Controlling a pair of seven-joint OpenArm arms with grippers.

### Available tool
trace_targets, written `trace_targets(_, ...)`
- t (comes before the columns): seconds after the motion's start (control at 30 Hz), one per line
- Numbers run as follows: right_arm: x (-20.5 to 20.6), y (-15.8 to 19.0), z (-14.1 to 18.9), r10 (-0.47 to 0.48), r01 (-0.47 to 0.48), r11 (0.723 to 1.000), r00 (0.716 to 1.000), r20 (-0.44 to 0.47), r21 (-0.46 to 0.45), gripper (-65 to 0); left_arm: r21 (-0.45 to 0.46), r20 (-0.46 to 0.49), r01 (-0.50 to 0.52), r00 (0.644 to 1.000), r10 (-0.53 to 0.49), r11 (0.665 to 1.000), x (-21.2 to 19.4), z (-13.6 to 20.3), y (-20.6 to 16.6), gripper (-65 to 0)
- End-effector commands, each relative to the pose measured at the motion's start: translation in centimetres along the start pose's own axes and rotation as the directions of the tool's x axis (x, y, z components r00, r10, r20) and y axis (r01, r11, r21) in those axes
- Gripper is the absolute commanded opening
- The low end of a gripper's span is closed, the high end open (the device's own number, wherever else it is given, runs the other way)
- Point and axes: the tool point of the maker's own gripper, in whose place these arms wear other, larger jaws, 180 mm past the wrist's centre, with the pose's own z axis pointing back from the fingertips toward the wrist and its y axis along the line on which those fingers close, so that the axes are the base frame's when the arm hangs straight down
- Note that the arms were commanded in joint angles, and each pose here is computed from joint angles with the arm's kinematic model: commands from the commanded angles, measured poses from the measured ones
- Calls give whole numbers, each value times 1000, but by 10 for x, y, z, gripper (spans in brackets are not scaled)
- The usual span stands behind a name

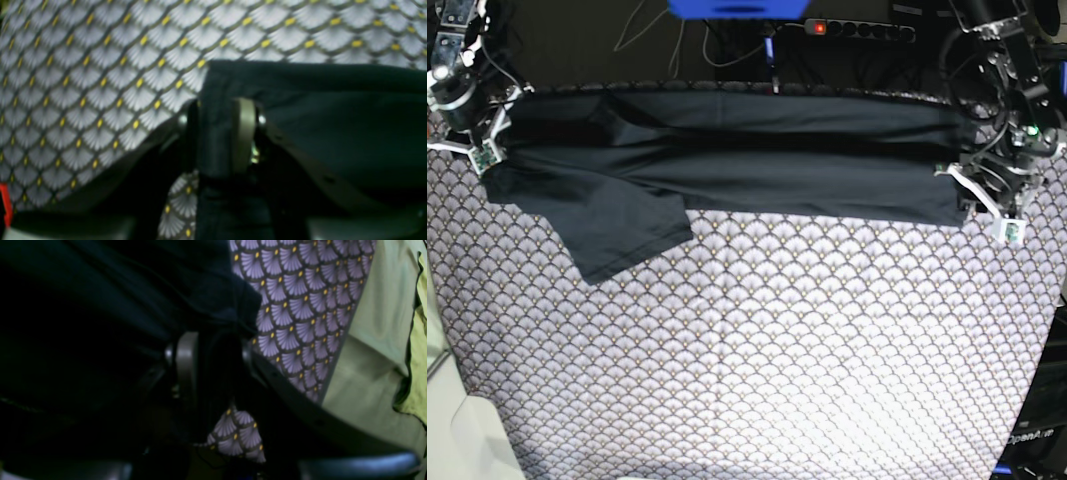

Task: Fold the T-shirt properly
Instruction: 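Lower the folded hem onto the shirt and open both grippers, then move the right gripper down to the protruding navy sleeve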

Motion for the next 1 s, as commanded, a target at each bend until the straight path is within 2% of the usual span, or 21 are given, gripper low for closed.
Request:
trace_targets(0.0, 6, -9, 3, 15, -15, 1000, 1000, 21, -24, -448, 28, 37, -5, 999, 4, 1000, 10, 5, 11, -478)
trace_targets(0.1, 6, -11, 4, 15, -14, 999, 1000, 21, -28, -390, 53, 43, -25, 999, 23, 998, 9, 9, 22, -476)
trace_targets(0.2, 6, -12, 4, 14, -14, 999, 1000, 20, -31, -299, 63, 51, -39, 998, 35, 997, 10, 11, 27, -423)
trace_targets(0.27, 5, -12, 4, 14, -14, 999, 1000, 18, -30, -257, 72, 56, -44, 998, 40, 996, 11, 13, 30, -396)
trace_targets(0.33, 6, -12, 4, 14, -14, 999, 1000, 20, -31, -234, 65, 60, -35, 998, 31, 997, 12, 14, 30, -395)
trace_targets(0.5, 6, -22, 6, 14, -13, 998, 1000, 20, -56, -231, 26, 55, 27, 998, -28, 999, 11, 14, 23, -405)
trace_targets(0.6, 16, -45, 6, 3, 2, 993, 999, 46, -118, -229, 25, 55, 28, 998, -29, 999, 11, 14, 22, -404)
trace_targets(0.7, 33, -76, 8, 25, -10, 982, 997, 78, -189, -228, 62, 63, -9, 998, 5, 998, 9, 20, 37, -403)
trace_targets(0.8, 42, -99, 8, 54, -42, 973, 997, 49, -227, -227, 87, 66, -47, 997, 42, 995, 3, 24, 46, -403)
trace_targets(0.97, 56, -112, 2, 97, -91, 967, 995, 10, -236, -227, 97, 65, -59, 996, 53, 993, 1, 25, 51, -403)
